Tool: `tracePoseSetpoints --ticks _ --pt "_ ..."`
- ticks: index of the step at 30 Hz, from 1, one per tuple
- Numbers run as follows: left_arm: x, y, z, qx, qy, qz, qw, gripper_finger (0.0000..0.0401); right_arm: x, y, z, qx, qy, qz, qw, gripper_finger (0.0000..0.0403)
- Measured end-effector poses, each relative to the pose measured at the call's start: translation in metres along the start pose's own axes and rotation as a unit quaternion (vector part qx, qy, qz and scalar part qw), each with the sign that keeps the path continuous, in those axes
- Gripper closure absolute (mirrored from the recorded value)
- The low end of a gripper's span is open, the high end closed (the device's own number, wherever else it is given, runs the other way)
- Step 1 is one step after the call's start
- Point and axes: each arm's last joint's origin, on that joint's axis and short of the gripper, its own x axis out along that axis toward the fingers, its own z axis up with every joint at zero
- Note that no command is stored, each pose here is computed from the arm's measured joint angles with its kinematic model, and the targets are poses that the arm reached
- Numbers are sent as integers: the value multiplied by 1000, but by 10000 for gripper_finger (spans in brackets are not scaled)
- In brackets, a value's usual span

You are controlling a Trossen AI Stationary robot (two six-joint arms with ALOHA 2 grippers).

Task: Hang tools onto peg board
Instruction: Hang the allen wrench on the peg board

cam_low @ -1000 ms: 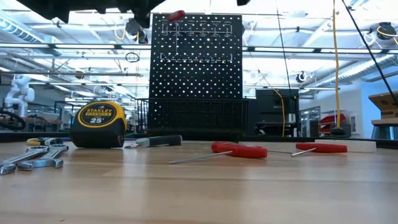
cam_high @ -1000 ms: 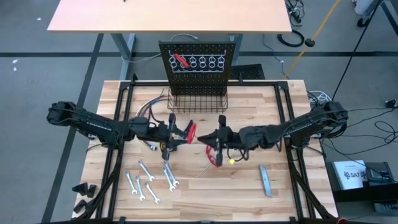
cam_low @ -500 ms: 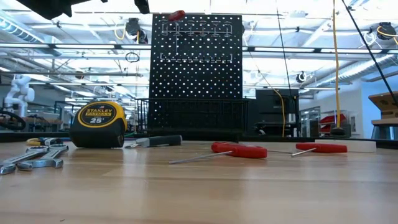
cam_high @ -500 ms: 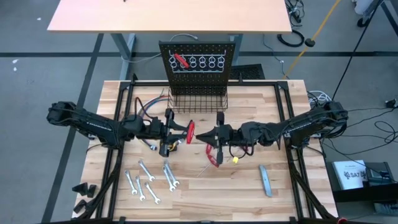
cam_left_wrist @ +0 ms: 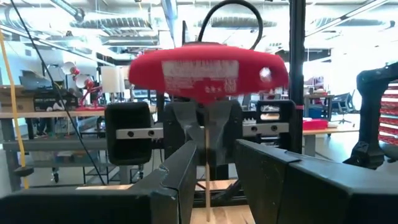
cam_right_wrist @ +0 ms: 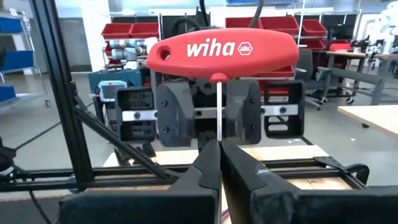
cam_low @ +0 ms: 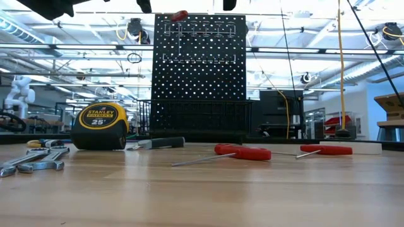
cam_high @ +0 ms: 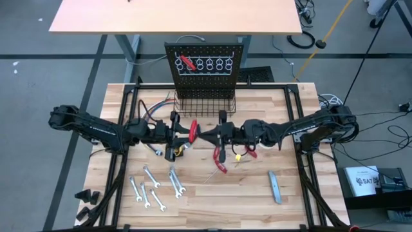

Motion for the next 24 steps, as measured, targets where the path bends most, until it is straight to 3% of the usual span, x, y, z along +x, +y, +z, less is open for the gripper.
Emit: tracePoseSetpoints --ticks 24 --pt "0 9 -1 8 5 33 999 286 13 -18 -14 -1 -6 -28 1000 403"
